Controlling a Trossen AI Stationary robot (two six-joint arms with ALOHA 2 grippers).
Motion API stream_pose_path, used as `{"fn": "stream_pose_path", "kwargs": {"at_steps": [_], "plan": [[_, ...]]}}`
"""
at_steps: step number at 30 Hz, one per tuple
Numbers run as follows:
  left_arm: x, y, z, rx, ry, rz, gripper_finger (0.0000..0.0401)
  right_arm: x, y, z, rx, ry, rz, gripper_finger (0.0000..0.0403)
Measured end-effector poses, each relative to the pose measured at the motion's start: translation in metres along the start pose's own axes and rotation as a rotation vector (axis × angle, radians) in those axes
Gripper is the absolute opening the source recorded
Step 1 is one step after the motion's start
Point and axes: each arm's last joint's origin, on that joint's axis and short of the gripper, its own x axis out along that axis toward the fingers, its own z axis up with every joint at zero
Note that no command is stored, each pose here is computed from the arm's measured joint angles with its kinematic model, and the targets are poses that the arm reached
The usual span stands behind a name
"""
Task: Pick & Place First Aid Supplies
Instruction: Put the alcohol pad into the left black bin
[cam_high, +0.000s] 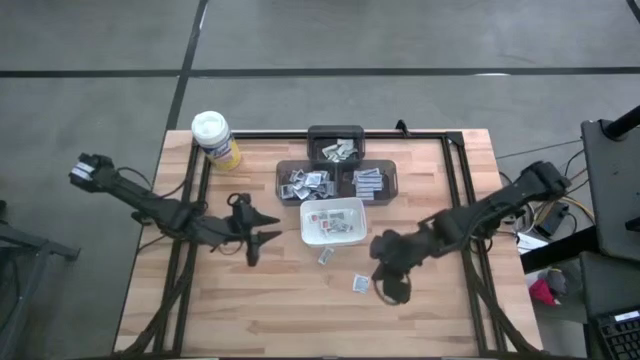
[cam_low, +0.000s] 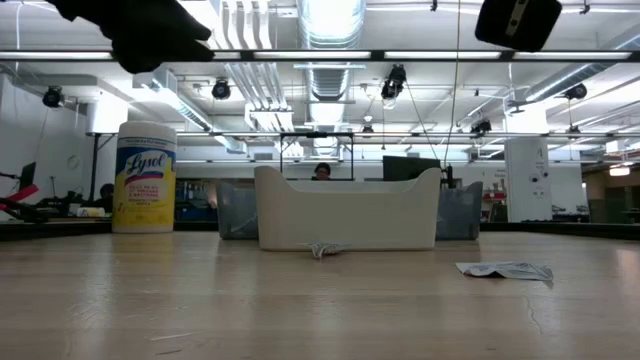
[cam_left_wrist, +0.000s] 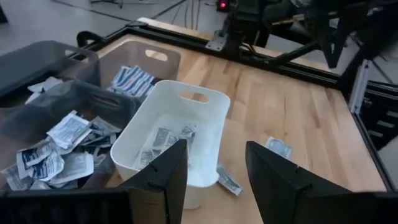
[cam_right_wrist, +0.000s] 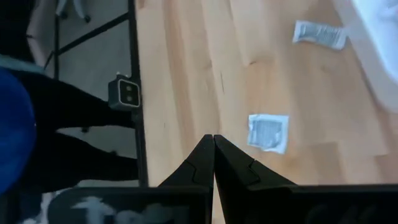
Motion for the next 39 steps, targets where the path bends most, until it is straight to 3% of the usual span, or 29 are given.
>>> {"fn": "stream_pose_path", "kwargs": {"at_steps": [8,18,39], "plan": [[-0.016,0.005,-0.008,0.043,0.024,-0.146,0.0155,0.031,0.023,-0.009,0.253,0.011,-0.120,0.0009],[-0.036,0.018,-0.010,0.123,0.024,-0.273,0.0154,0.052,0.033,-0.029,0.646,-0.011,-0.191,0.0010],[-0.043,0.026,-0.019,0.167,0.056,-0.291,0.0154,0.111,0.005,-0.028,0.998,-0.031,-0.373,0.0137]]}}
